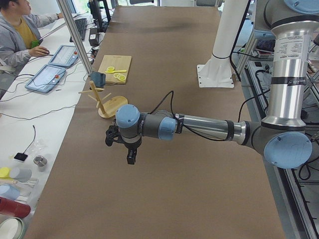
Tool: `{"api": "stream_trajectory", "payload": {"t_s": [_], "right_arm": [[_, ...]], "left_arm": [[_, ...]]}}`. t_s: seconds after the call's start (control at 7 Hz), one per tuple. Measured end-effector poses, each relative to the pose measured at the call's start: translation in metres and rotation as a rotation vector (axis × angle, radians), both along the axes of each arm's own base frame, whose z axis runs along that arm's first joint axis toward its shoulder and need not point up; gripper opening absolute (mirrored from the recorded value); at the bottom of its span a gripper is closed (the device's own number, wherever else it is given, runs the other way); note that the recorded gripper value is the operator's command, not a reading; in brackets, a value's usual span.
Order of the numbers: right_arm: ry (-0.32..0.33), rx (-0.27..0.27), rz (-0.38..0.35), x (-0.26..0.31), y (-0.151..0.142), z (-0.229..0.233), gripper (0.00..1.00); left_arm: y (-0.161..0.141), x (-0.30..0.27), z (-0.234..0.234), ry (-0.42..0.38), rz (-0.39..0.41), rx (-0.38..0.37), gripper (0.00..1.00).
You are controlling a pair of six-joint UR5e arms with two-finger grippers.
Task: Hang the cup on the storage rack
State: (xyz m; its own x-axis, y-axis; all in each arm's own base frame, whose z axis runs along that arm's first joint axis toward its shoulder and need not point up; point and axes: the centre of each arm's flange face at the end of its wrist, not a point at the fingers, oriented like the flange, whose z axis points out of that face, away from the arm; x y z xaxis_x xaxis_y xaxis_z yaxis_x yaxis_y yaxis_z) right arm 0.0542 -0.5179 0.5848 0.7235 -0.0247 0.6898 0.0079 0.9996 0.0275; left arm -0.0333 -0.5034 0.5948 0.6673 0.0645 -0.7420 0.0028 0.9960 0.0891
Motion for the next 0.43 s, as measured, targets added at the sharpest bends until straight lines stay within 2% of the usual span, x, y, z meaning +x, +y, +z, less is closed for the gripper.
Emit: {"api": "stream_trajectory", "payload": {"t_s": [0.43], "right_arm": [[-0.003,0.013,0.0,-0.0006,0.0002,-0.0072,1.0]], "left_arm": [[0.0019,0.0004,-0.0036,0.006,0.001,0.006,0.98]]}}
